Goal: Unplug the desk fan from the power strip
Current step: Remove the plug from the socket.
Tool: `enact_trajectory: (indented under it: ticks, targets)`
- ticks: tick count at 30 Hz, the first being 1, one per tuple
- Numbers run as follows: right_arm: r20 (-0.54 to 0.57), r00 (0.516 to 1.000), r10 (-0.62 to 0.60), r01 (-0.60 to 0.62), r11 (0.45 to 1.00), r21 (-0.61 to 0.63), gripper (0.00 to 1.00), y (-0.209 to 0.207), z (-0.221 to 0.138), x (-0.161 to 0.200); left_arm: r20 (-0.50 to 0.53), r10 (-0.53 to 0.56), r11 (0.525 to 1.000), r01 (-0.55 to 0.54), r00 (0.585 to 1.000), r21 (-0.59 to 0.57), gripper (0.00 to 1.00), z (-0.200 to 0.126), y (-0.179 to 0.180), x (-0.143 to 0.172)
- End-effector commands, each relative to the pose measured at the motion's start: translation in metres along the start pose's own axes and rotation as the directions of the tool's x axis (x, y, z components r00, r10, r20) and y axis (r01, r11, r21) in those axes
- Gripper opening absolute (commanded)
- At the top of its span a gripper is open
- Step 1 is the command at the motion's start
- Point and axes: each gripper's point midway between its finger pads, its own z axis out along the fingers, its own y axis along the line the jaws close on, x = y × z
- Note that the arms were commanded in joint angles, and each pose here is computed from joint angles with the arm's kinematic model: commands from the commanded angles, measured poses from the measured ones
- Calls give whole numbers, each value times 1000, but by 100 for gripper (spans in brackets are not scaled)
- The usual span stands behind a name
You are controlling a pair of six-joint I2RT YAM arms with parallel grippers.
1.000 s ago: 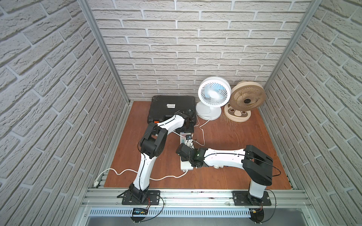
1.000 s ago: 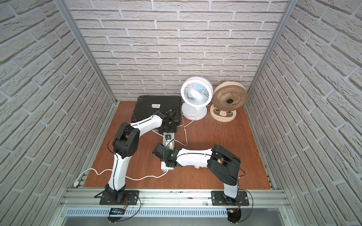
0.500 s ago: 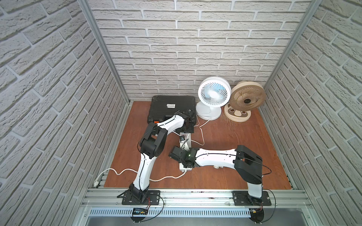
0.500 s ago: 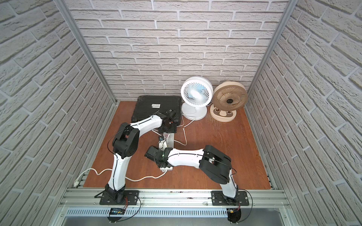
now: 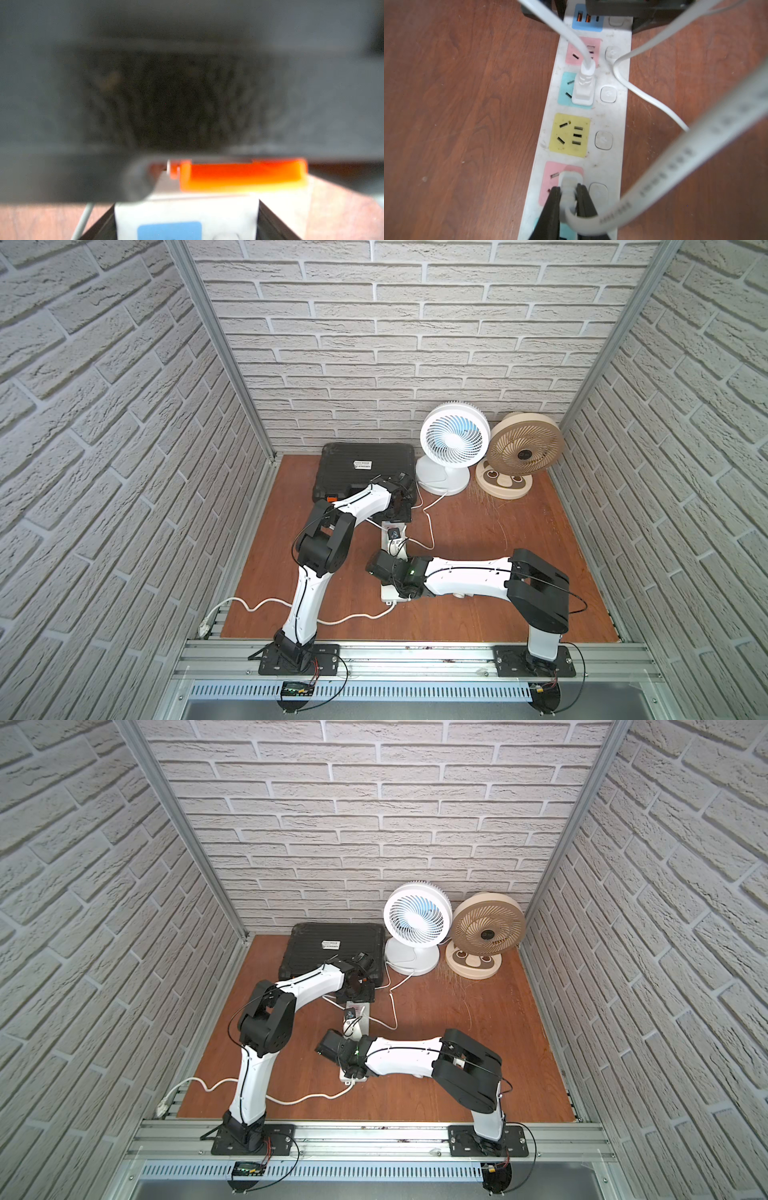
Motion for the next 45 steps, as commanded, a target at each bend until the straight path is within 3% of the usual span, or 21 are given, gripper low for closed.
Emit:
enact_trajectory:
  ticks: [1,10,27,37,45]
  targets:
    - [-13,997,73,-74,997,-15,3,-14,-6,-2,-183,-18,995,-1,983,-105,0,40,36,49]
    - [-24,998,58,-58,998,-8,3,-14,-5,-2,-183,-18,995,-2,983,-104,0,40,36,49]
    - [-10,988,-157,157,981,110,3,13,-5,-9,-183,-17,995,-2,983,-104,0,39,36,48]
    - [16,990,-137,135,987,93,3,10,-12,-14,-182,-13,995,-6,983,-104,0,37,36,47]
    - [-15,1000,-15,15,1000,24,3,-7,-11,-10,-178,-9,994,-10,984,-109,0,35,37,47]
